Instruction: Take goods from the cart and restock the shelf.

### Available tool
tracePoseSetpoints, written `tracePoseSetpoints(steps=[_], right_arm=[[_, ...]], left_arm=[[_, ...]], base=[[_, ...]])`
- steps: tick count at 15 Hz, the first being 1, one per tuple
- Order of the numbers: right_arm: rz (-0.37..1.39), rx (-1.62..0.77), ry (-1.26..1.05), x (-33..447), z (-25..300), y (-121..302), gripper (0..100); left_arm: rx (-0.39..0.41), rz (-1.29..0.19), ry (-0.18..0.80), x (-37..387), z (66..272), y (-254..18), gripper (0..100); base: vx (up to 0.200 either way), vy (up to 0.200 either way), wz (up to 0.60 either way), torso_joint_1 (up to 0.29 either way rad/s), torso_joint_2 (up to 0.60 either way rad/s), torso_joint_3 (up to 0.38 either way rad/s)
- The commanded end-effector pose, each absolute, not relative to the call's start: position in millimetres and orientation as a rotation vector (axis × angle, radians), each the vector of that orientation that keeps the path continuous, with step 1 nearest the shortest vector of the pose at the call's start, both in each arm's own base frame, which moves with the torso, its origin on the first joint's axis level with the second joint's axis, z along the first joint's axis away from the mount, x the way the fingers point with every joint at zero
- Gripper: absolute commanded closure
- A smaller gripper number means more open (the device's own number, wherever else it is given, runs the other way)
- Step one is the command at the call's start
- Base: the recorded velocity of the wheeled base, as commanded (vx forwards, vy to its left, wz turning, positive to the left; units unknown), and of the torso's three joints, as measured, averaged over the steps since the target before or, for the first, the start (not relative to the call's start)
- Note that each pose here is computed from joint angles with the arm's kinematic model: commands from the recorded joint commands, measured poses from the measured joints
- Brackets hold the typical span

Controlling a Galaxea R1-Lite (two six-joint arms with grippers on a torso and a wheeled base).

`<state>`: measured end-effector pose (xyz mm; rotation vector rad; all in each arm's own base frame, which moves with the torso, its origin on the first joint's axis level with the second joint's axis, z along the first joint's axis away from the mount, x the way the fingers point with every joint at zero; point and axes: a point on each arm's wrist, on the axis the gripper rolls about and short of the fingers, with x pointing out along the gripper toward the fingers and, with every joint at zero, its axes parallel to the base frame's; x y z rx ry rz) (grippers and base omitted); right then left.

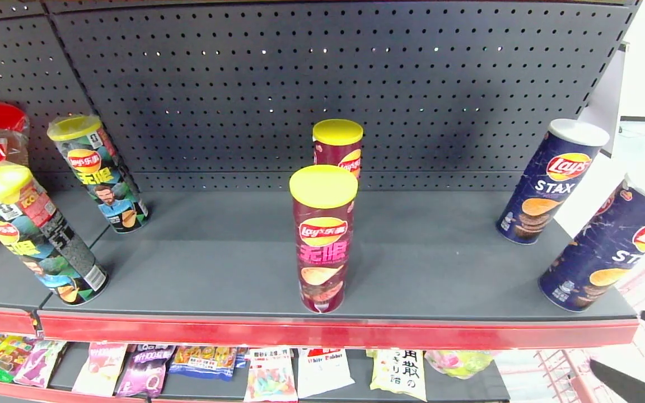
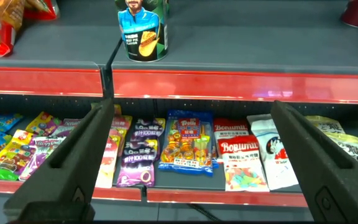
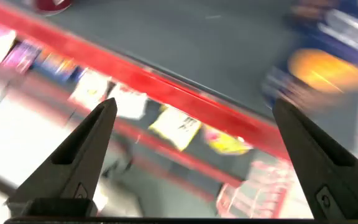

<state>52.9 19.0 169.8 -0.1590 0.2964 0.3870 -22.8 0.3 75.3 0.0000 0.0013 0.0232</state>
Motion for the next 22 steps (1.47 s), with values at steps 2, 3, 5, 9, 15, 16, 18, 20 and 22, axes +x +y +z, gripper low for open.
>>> tracePoseSetpoints(steps=[2,3,5,9,15,16,18,20,22], right_arm=[[0.13,-0.158,0.01,-22,113,-5,0],[0.105,-0.153,0.004,-23,108,-5,0],[-0.019,-0.064,0.026,-19,99,-7,0],[0.141,-0.066,0.032,-14,84,-3,0],[-0.117,0.006,0.032,-14,84,-9,0],[-0.04,0.002,0.042,-14,84,-7,0],[0.178,-0.054,0.074,-11,85,-2,0],[-0.057,-0.066,0.157,-5,85,-3,0],[-0.086,-0.051,0.057,-13,84,-3,0]], left_arm=[[0.0,0.025,0.002,-23,75,0,0],[0.0,0.023,0.002,-23,75,0,0],[0.0,0.025,0.002,-23,75,0,0],[0.0,0.025,0.002,-23,75,0,0],[0.0,0.023,0.002,-23,75,0,0],[0.0,0.023,0.002,-23,75,0,0],[0.0,0.023,0.002,-23,75,0,0],[0.0,0.023,0.002,-23,75,0,0],[0.0,0.023,0.002,-23,75,0,0]], base=[[0.0,0.0,0.0,0.0,0.0,0.0],[0.0,0.0,0.0,0.0,0.0,0.0],[0.0,0.0,0.0,0.0,0.0,0.0],[0.0,0.0,0.0,0.0,0.0,0.0],[0.0,0.0,0.0,0.0,0.0,0.0],[0.0,0.0,0.0,0.0,0.0,0.0],[0.0,0.0,0.0,0.0,0.0,0.0],[0.0,0.0,0.0,0.0,0.0,0.0],[0.0,0.0,0.0,0.0,0.0,0.0]])
